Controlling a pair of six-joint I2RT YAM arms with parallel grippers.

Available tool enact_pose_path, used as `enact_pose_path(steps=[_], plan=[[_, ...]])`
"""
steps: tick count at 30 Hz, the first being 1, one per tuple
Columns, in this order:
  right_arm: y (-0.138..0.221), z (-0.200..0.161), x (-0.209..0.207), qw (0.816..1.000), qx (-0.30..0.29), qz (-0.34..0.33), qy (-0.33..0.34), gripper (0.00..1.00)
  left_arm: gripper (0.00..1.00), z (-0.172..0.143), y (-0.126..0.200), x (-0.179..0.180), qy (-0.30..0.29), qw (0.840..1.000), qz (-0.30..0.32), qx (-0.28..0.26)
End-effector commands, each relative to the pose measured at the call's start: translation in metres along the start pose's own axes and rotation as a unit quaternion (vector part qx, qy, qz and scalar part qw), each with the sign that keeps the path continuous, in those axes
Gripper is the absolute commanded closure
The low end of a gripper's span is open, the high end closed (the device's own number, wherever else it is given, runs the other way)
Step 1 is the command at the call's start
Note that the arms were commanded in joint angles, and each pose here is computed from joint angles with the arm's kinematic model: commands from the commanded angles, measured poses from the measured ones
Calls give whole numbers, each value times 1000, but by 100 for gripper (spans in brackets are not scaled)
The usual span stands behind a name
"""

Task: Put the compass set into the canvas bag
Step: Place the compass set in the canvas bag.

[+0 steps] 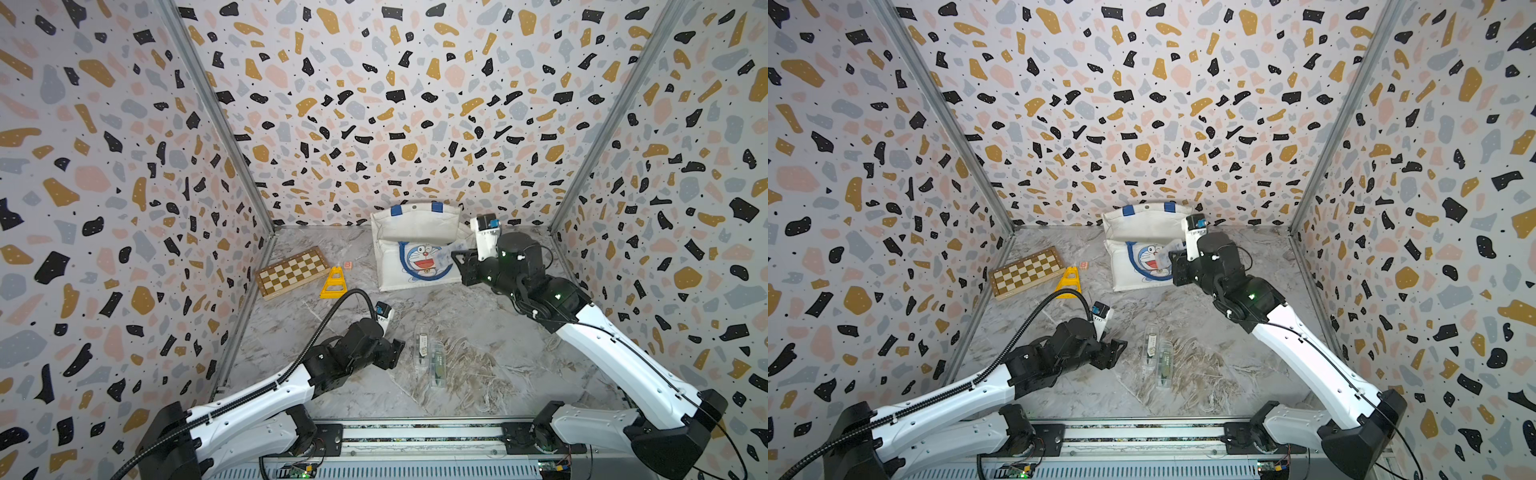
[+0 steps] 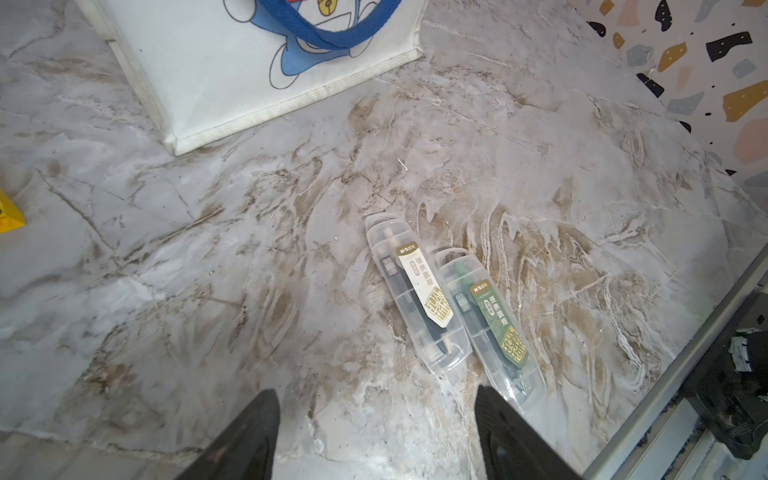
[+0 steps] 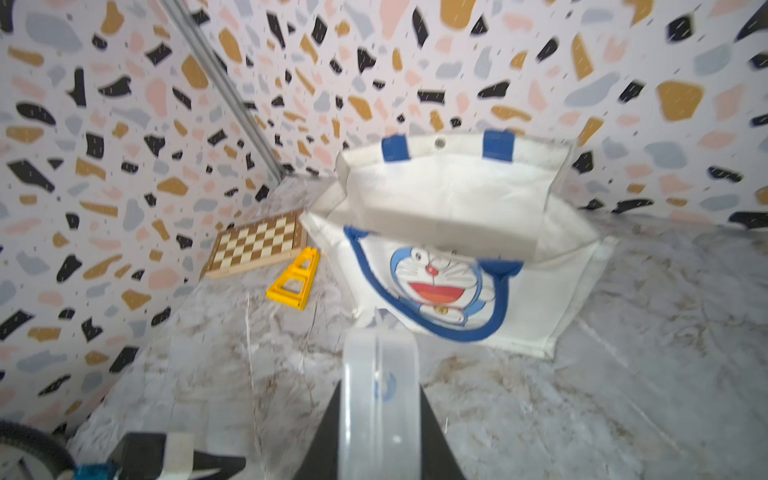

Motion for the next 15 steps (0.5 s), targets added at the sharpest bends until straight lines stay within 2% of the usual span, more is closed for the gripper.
enact_pose_path(steps=[1,4,7,15], plan=[[-19,26,-15,1000,-27,-11,2,100,25,8,-5,-3,-4,999,-33,-18],[-44,46,-23,999,-34,-22,14,100,25,9,-12,-6,-7,999,-47,-10],[-74,58,-35,999,-17,-43,29,100,25,9,-18,-11,-6,998,-56,2],[-149,54,-61,996,22,-73,38,100,26,8,-30,-15,1,997,-69,21]])
Point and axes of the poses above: each gripper's point midway between its finger pads, its own y axis back along the fingers, its own x axis along the line the jaws close on, z = x × y, the point moved 3 cm from there along y, back along the fingers, and after that the axes turned 2 degrees about -y, right-handed, at the moved point
